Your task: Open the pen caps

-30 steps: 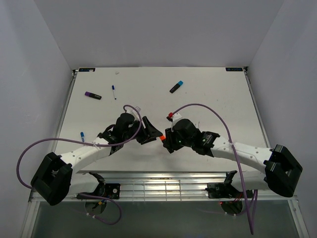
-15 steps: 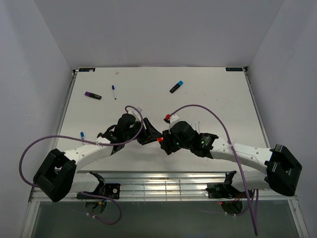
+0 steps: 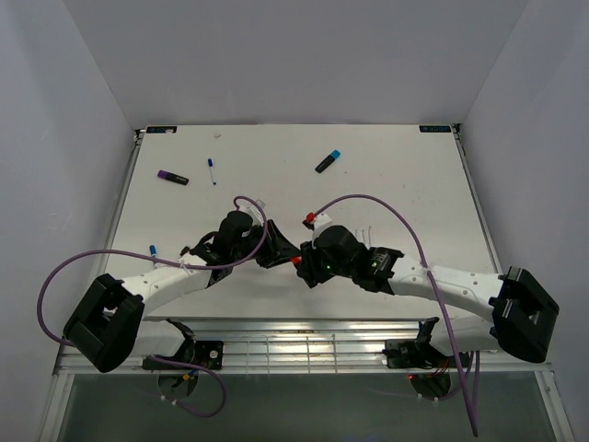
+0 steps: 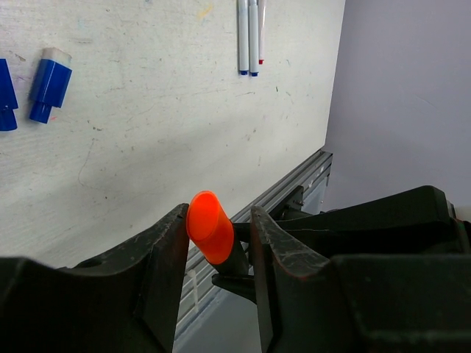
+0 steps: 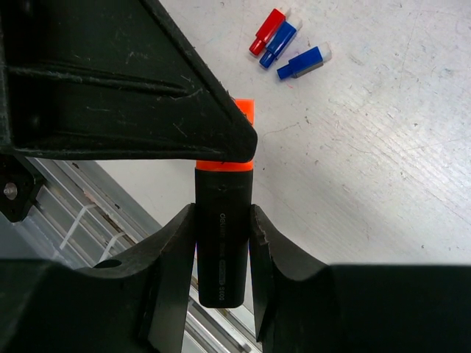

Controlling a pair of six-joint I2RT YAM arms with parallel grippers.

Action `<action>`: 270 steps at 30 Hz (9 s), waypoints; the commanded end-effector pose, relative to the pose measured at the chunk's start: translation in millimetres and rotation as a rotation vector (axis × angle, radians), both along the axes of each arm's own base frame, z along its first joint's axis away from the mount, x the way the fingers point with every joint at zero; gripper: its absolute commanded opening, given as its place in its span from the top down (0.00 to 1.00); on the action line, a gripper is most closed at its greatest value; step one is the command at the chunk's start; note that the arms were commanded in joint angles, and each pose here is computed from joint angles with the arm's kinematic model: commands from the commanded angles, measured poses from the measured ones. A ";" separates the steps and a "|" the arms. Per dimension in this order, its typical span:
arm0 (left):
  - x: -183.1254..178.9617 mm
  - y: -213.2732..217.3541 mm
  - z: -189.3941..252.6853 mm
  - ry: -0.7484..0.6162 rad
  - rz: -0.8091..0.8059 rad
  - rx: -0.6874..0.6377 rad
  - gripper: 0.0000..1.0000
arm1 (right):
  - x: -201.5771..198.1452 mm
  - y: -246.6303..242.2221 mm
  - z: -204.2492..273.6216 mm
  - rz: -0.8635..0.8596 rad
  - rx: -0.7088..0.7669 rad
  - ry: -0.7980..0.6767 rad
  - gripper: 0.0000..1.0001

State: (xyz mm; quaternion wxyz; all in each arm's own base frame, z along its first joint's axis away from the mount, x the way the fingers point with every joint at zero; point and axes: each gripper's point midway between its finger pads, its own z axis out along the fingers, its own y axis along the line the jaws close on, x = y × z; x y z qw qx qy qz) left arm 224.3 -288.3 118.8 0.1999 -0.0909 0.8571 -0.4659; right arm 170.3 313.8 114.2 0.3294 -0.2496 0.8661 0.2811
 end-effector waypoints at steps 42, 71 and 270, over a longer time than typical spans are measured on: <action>0.7 -1.6 27.5 -0.025 0.010 -0.039 1.00 | 14.4 9.8 -21.1 0.016 -0.072 -0.054 0.92; 28.6 14.9 50.3 -0.134 0.068 -0.027 1.00 | 20.0 -13.2 12.8 0.044 0.163 -0.005 0.92; 13.9 68.4 44.6 -0.196 0.109 -0.017 0.29 | 132.1 -71.4 -16.1 -0.236 0.018 -0.063 0.92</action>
